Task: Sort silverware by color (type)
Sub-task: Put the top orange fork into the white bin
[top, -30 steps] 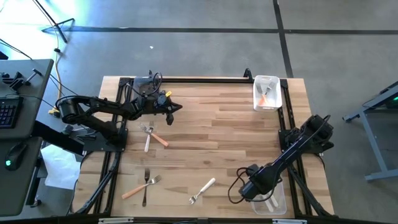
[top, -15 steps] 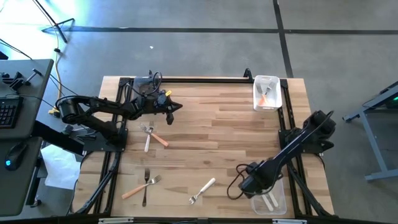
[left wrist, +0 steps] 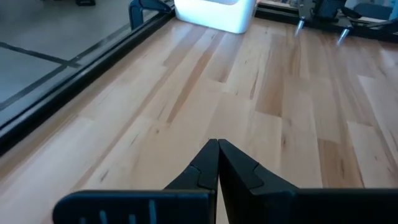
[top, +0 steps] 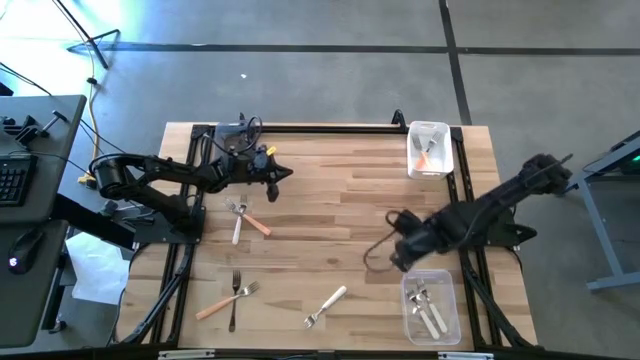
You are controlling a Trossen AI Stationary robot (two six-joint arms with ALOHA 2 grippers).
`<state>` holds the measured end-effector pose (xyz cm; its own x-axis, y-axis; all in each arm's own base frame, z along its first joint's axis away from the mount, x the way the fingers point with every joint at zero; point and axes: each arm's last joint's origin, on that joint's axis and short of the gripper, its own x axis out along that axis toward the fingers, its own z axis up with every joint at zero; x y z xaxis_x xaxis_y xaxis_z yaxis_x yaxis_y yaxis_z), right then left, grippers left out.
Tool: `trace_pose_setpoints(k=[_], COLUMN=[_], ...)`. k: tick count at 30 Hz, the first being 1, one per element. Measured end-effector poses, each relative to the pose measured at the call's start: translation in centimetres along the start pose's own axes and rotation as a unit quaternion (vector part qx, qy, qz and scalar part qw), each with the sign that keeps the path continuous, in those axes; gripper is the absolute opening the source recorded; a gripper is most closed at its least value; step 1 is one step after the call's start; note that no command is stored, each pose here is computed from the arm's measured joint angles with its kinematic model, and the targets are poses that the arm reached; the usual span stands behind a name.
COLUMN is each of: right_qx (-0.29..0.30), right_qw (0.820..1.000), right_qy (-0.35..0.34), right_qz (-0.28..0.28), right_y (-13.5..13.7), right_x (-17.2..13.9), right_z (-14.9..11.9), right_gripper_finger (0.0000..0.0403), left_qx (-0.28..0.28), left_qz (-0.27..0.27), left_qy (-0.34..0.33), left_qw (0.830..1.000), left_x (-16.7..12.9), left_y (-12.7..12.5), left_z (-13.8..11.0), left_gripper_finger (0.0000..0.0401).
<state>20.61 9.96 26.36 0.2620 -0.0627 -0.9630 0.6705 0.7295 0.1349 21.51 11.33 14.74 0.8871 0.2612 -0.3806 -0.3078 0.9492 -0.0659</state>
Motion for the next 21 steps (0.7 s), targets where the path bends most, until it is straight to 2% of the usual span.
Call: trace_pose_setpoints(k=[3, 5, 8, 11, 15, 21], right_qx=[-0.028, -0.037, -0.038, -0.053, -0.095, -0.145], right_qw=[0.998, 0.992, 0.978, 0.964, 0.961, 0.94], right_qy=[-0.044, -0.078, -0.129, -0.17, -0.199, -0.271], right_qz=[0.04, 0.087, 0.158, 0.198, 0.169, 0.148], right_y=[-1.8, -2.8, -4.2, -5.3, -6.6, -7.8], right_x=[2.6, 4.8, 7.6, 9.1, 9.7, 9.8], right_z=[1.5, 2.6, 4.3, 5.8, 7.6, 10.8], right_gripper_finger=[0.0002, 0.0001, 0.0, 0.0, 0.0, 0.0], left_qx=[0.007, 0.025, 0.041, 0.048, 0.054, -0.035], left_qz=[-0.011, -0.022, -0.035, -0.029, 0.003, 0.005], left_qy=[0.012, 0.024, 0.04, 0.06, 0.091, 0.162], left_qw=[1.0, 0.999, 0.998, 0.997, 0.994, 0.986], left_x=[0.1, 0.2, 0.1, -0.5, -2.5, -6.6], left_y=[-0.6, -1.1, -1.9, -2.6, -3.3, -4.5], left_z=[-0.2, -0.4, -0.7, -0.6, -0.1, -0.3], left_gripper_finger=[0.0, 0.0, 0.0, 0.0, 0.0, 0.0])
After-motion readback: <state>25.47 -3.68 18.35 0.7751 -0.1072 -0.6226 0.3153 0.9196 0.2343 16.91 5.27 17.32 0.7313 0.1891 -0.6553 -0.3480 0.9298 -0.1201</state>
